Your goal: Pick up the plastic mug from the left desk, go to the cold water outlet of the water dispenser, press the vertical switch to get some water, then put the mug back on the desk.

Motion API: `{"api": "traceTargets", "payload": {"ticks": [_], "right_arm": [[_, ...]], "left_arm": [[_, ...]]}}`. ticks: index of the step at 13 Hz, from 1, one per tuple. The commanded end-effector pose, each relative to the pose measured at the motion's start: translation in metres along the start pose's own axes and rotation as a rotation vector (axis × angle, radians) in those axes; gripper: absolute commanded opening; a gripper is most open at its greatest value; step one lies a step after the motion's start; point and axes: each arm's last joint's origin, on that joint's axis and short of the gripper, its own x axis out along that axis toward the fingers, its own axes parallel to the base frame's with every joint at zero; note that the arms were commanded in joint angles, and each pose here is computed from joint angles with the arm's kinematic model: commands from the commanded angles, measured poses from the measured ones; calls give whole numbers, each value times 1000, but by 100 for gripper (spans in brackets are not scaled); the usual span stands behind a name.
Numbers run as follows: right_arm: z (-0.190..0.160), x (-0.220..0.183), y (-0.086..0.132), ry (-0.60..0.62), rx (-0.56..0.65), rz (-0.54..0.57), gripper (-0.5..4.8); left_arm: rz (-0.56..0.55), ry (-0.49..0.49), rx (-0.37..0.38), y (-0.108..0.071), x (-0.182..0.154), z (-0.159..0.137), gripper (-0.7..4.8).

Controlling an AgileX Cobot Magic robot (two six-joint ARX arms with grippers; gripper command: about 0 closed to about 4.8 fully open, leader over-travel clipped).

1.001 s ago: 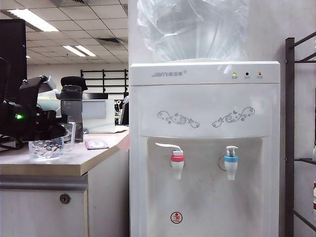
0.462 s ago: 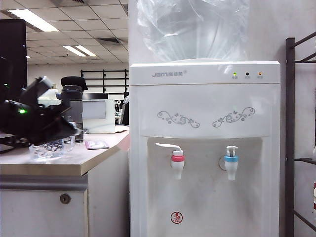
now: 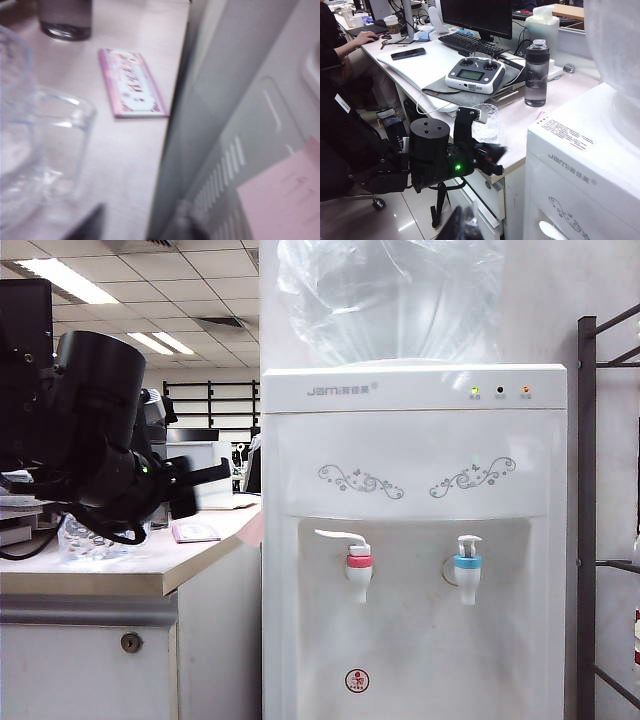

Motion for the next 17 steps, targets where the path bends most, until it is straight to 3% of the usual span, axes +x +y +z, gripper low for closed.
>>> {"api": "traceTargets", "payload": {"ticks": [1, 5, 8, 12, 17], "right_arm": [[2, -1, 1, -14, -6, 4, -5], [0, -1, 0, 3, -2, 2, -5], [0, -1, 0, 4, -2, 3, -5], [0, -1, 0, 6, -2, 3, -5], [0, -1, 0, 8, -1, 2, -5]], "left_arm": [[21, -28, 7, 0, 0, 4, 188], [61, -52, 62, -2, 4, 10, 187], [126, -37, 59, 14, 20, 19, 187], [97, -39, 59, 6, 35, 28, 187], [131, -25, 63, 6, 50, 15, 187]]}}
